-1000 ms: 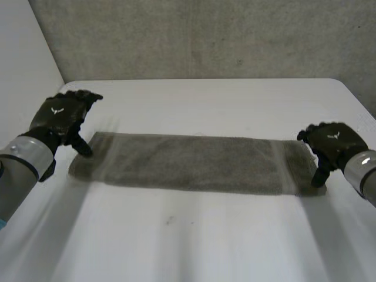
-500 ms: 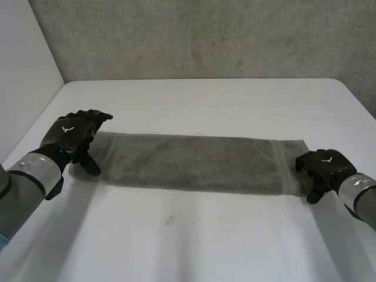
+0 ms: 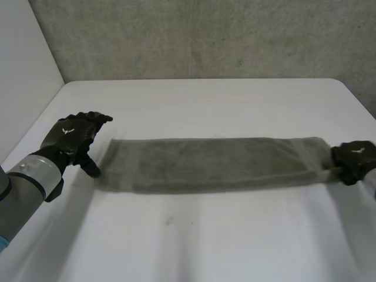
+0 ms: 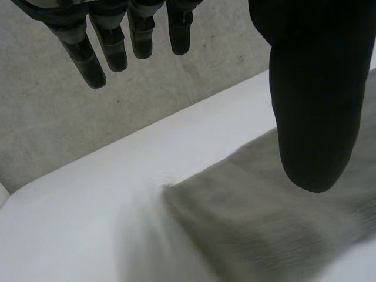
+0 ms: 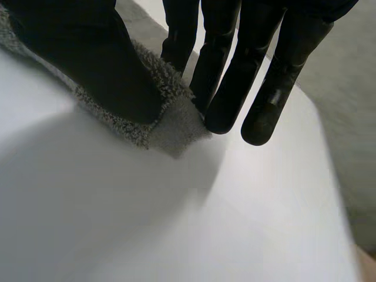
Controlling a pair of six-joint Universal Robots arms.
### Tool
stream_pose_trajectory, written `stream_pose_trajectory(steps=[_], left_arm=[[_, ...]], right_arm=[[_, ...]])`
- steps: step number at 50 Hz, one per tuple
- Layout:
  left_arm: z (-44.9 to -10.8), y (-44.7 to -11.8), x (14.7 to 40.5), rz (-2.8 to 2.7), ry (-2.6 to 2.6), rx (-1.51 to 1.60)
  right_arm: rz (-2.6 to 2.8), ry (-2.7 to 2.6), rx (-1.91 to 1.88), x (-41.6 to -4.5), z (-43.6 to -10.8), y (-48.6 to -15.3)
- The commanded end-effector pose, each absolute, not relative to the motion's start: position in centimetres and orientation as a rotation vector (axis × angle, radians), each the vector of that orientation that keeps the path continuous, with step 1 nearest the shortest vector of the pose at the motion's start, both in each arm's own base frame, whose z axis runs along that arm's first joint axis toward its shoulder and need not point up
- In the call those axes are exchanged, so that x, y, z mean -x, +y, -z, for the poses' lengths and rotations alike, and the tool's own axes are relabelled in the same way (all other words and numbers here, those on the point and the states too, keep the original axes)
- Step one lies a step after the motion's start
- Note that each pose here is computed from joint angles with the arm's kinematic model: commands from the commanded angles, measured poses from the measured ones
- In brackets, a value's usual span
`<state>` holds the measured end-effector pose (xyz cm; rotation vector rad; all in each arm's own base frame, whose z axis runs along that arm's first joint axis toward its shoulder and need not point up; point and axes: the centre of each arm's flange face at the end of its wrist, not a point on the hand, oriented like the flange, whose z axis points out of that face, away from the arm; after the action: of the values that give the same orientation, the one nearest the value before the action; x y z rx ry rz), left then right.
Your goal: Fold the towel.
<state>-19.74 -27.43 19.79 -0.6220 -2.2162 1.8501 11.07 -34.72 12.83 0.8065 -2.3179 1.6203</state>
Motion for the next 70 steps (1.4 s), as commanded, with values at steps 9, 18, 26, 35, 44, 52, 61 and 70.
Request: stream_pose_trajectory(steps=[9, 18, 26, 35, 44, 52, 61, 70], left_arm=[[-19.9, -27.3, 19.6, -1.857, -2.216, 0.618], [-20.5, -27.3, 19.5, -1.881, -2.201, 0.614], [-20.6, -27.1, 19.5, -1.883, -2.2, 0.614], [-20.4, -27.0, 19.5, -1.876, -2.204, 0.617], [-20.2, -26.8, 19.7, -1.865, -2.204, 0.624], [-20.7, -26.3, 20.8, -1.867, -2.16, 0.66], [-22.2, -25.5, 24.5, -1.908, -1.992, 0.76], [-20.7, -25.5, 29.5, -1.839, -1.931, 0.855]], right_arm=[[-1.466, -2.04, -0.663, -1.4, -17.5, -39.2], [-1.866, -1.902, -0.807, -12.5, -24.6, -38.3], [-2.171, -1.867, -1.192, -26.7, -25.3, -31.7], [-2.176, -1.896, -1.722, -38.2, -17.6, -22.2], [-1.982, -2.001, -1.903, -39.5, -12.4, -18.8], [-2.136, -2.029, -1.66, -38.0, -18.5, -20.3], [-2.15, -2.316, -1.235, -31.5, -21.9, -24.0], [-1.86, -2.536, -1.076, -24.2, -17.7, -25.2]])
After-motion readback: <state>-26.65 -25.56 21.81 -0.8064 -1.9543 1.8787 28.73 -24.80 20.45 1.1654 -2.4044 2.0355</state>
